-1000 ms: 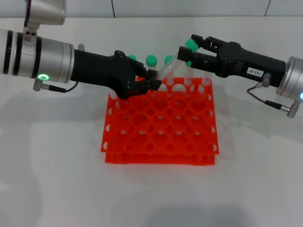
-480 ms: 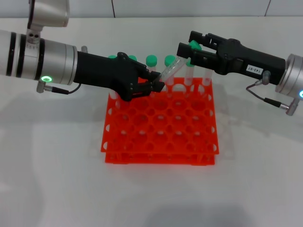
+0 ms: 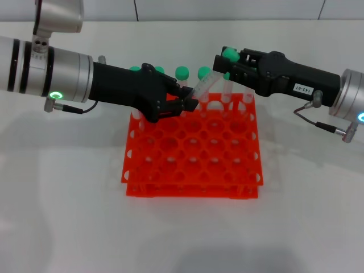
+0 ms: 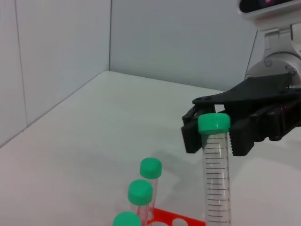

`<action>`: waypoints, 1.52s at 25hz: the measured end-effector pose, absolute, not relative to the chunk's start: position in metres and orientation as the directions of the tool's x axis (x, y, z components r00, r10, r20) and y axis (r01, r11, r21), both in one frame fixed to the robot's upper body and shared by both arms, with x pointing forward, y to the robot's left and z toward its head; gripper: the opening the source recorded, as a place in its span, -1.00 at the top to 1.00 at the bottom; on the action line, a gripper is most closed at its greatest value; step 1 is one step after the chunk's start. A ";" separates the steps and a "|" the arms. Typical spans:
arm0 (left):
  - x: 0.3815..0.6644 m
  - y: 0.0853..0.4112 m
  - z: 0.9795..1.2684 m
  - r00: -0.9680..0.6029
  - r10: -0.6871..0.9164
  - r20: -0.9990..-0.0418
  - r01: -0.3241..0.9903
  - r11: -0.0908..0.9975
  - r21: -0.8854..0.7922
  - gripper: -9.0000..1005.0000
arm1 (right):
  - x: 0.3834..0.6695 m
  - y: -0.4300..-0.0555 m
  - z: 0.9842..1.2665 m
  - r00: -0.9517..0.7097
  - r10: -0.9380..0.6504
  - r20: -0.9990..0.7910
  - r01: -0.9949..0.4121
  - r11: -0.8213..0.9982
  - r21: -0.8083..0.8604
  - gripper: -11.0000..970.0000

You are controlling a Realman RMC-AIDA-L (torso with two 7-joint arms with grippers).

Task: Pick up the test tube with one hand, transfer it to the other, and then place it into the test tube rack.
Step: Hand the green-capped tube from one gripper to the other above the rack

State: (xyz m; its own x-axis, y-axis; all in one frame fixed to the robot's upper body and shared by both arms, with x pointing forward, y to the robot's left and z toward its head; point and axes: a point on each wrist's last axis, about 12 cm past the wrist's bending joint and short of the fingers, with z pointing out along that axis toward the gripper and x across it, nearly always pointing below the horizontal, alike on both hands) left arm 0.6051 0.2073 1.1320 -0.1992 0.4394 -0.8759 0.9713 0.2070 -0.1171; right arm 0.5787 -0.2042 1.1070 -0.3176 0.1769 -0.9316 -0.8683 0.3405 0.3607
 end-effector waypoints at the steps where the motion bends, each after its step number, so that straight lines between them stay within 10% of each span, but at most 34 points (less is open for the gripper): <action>1: 0.605 0.207 1.132 -0.199 0.439 -0.876 0.971 0.207 -0.117 0.60 | 0.579 -0.204 1.107 -0.318 0.177 -0.931 -0.868 0.340 0.362 -0.10; 7: 0.605 0.207 1.132 -0.201 0.437 -0.877 0.971 0.206 -0.120 0.60 | 0.578 -0.204 1.107 -0.320 0.183 -0.929 -0.867 0.338 0.365 0.47; 27: 0.605 0.209 1.133 -0.278 0.421 -0.864 0.951 0.248 -0.185 0.47 | 0.577 -0.206 1.108 -0.315 0.193 -0.929 -0.871 0.330 0.364 0.45; 38: 0.592 0.227 1.160 -0.284 0.387 -0.877 0.943 0.280 -0.181 -0.26 | 0.575 -0.206 1.108 -0.312 0.185 -0.932 -0.876 0.323 0.358 0.44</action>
